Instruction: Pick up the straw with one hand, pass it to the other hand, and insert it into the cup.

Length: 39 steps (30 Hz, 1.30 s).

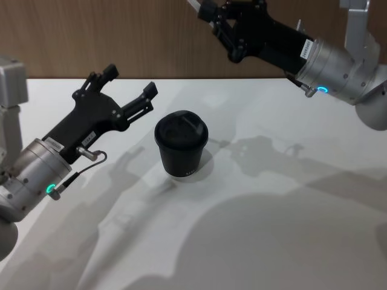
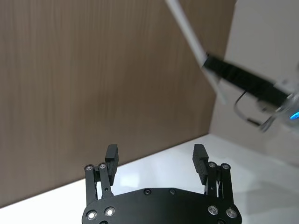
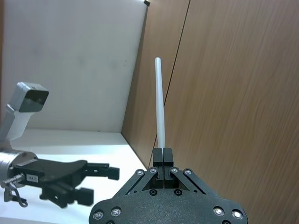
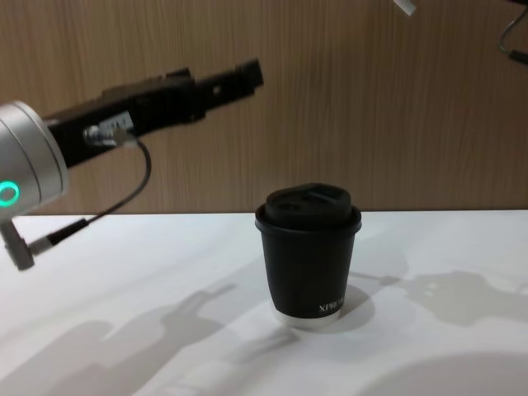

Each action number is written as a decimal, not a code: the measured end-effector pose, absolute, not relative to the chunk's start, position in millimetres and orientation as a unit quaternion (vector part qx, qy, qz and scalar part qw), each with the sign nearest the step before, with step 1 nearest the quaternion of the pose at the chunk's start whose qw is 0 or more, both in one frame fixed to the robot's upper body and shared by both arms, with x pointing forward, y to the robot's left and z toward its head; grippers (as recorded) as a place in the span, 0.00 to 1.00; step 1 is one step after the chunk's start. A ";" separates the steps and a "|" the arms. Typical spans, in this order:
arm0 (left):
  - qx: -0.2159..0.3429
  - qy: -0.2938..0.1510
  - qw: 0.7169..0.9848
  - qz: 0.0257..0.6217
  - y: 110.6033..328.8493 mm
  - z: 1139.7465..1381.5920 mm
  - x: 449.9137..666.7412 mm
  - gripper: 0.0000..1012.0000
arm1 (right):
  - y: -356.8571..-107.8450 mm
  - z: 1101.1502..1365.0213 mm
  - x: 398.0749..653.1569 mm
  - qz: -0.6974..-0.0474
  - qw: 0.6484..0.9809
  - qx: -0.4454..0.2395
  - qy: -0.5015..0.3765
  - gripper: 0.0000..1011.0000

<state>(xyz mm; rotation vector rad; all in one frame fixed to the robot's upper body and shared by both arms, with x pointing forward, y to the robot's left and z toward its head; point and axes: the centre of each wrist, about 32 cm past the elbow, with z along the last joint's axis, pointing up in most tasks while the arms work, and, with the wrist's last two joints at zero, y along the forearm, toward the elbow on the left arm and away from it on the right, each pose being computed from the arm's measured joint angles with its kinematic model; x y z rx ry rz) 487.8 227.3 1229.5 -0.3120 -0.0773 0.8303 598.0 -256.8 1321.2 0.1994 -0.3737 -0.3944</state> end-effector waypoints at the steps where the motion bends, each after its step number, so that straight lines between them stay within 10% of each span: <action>1: -0.164 -0.035 0.905 0.392 228.1 1231.4 487.7 0.99 | -256.7 1321.2 598.1 -0.194 0.958 0.098 -0.184 0.01; 22: -0.335 0.005 0.902 0.271 227.9 1249.9 502.0 0.99 | -256.3 1321.3 598.9 -0.193 0.959 0.098 -0.184 0.01; 39: -0.364 0.034 0.896 0.252 213.4 1255.9 538.1 0.99 | -256.4 1321.5 599.1 -0.193 0.959 0.098 -0.184 0.01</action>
